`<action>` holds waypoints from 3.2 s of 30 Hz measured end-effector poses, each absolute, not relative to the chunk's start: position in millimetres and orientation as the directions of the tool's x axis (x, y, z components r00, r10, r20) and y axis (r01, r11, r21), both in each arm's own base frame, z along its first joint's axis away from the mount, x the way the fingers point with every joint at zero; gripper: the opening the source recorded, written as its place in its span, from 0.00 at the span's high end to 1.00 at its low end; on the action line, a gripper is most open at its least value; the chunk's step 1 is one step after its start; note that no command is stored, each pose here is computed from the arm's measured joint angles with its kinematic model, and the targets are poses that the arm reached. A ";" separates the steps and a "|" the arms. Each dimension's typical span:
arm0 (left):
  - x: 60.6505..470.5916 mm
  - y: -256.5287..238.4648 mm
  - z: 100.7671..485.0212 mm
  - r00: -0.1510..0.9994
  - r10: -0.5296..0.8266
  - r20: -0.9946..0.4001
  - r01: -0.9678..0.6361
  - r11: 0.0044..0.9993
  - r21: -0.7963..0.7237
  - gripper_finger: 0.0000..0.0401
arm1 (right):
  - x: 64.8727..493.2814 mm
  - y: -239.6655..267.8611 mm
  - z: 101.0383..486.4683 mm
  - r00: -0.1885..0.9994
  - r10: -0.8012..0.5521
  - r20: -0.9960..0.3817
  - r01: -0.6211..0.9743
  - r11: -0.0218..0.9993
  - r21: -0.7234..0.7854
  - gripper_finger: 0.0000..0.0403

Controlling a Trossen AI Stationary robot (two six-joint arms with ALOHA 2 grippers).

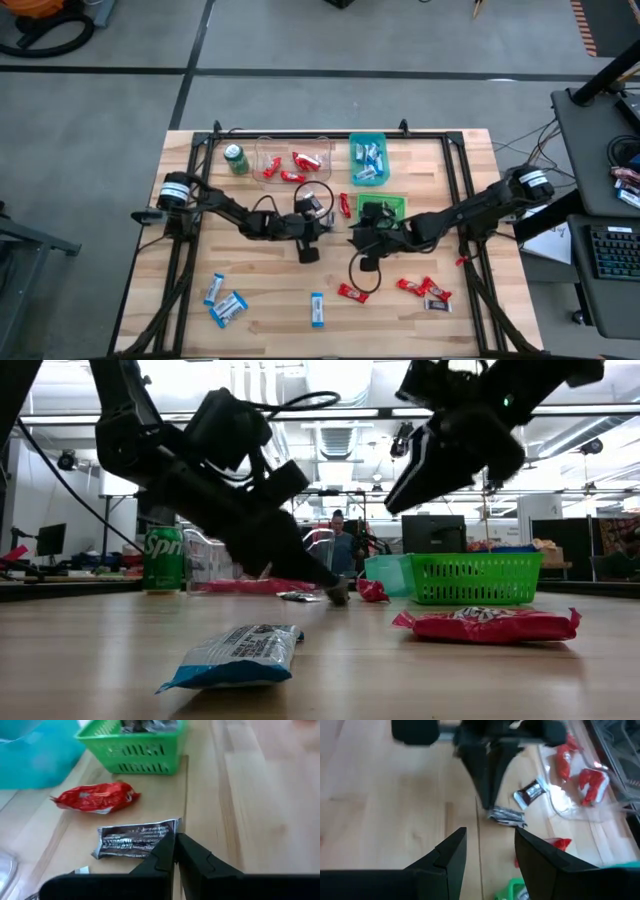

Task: Sort candy
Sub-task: Put the brown chocolate bar into the green bin

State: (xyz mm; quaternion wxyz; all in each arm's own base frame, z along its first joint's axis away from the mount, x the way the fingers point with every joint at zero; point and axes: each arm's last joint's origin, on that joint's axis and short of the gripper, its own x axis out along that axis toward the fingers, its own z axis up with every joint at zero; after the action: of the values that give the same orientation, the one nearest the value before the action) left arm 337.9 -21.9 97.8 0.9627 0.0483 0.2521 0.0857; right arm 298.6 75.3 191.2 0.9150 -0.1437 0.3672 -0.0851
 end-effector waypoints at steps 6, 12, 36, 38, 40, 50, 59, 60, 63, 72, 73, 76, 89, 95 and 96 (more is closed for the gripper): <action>338.3 -31.1 104.6 0.881 0.161 -0.445 -0.149 0.987 0.062 1.00 | 311.9 76.9 171.5 0.680 -0.276 -0.679 -0.004 0.925 -0.380 0.62; 340.7 -38.4 111.5 0.916 0.120 -0.382 -0.131 0.991 -0.003 1.00 | 326.6 72.8 157.8 0.647 -0.301 -0.701 -0.025 0.910 -0.414 0.62; 341.8 -47.2 117.4 0.939 0.095 -0.330 -0.116 0.992 -0.044 1.00 | 344.9 64.6 146.3 0.631 -0.269 -0.728 -0.030 0.929 -0.369 0.96; 341.6 -47.5 118.5 0.940 0.094 -0.328 -0.115 0.992 -0.044 1.00 | 344.8 64.6 147.0 0.632 -0.269 -0.727 -0.022 0.932 -0.363 0.96; 341.5 -47.5 119.8 0.941 0.094 -0.325 -0.115 0.992 -0.045 1.00 | 344.6 64.5 148.3 0.634 -0.268 -0.725 -0.020 0.932 -0.362 0.96; 340.8 -50.5 127.5 0.951 0.084 -0.299 -0.096 0.995 -0.025 0.92 | 341.9 64.9 162.8 0.660 -0.232 -0.714 0.003 0.952 -0.306 0.97; 333.8 -50.8 158.5 0.965 0.078 -0.252 -0.067 0.996 0.054 0.73 | 327.9 63.0 192.1 0.671 -0.186 -0.718 0.083 0.981 -0.176 0.97; 331.6 -50.3 162.1 0.962 0.081 -0.261 -0.068 0.996 0.060 0.71 | 325.0 62.3 196.9 0.672 -0.185 -0.717 0.087 0.981 -0.172 0.97; 324.0 -48.9 174.7 0.952 0.086 -0.293 -0.068 0.995 0.070 0.68 | 313.8 59.6 211.6 0.665 -0.188 -0.723 0.093 0.981 -0.169 0.97; 301.8 -44.9 204.9 0.933 0.093 -0.348 -0.087 0.996 0.033 0.67 | 277.9 32.0 241.5 0.574 -0.252 -0.779 0.163 0.968 -0.193 0.97; 300.6 -44.7 207.0 0.934 0.093 -0.346 -0.090 0.996 0.027 0.67 | 275.0 28.2 242.1 0.556 -0.261 -0.789 0.172 0.965 -0.198 0.97; 297.7 -44.2 211.5 0.935 0.093 -0.341 -0.092 0.996 0.021 0.67 | 269.0 15.9 240.5 0.493 -0.288 -0.821 0.196 0.956 -0.218 0.97; 296.2 -43.9 209.3 0.926 0.095 -0.366 -0.101 0.995 0.003 0.67 | 274.5 -22.8 205.4 0.258 -0.315 -0.913 0.212 0.941 -0.265 0.97; 297.2 -44.1 205.0 0.918 0.096 -0.385 -0.104 0.995 0.002 0.67 | 277.4 -24.3 201.4 0.254 -0.316 -0.914 0.203 0.941 -0.269 0.95; 297.4 -44.1 204.5 0.917 0.096 -0.387 -0.104 0.995 0.001 0.67 | 277.4 -24.3 201.3 0.254 -0.317 -0.914 0.203 0.941 -0.270 0.94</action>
State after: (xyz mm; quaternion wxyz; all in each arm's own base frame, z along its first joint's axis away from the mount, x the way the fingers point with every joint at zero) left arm 297.4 -44.1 204.5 0.9790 -0.0099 0.1970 0.0512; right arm 277.4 -24.3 201.3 0.7903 -0.0482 0.5883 -0.1646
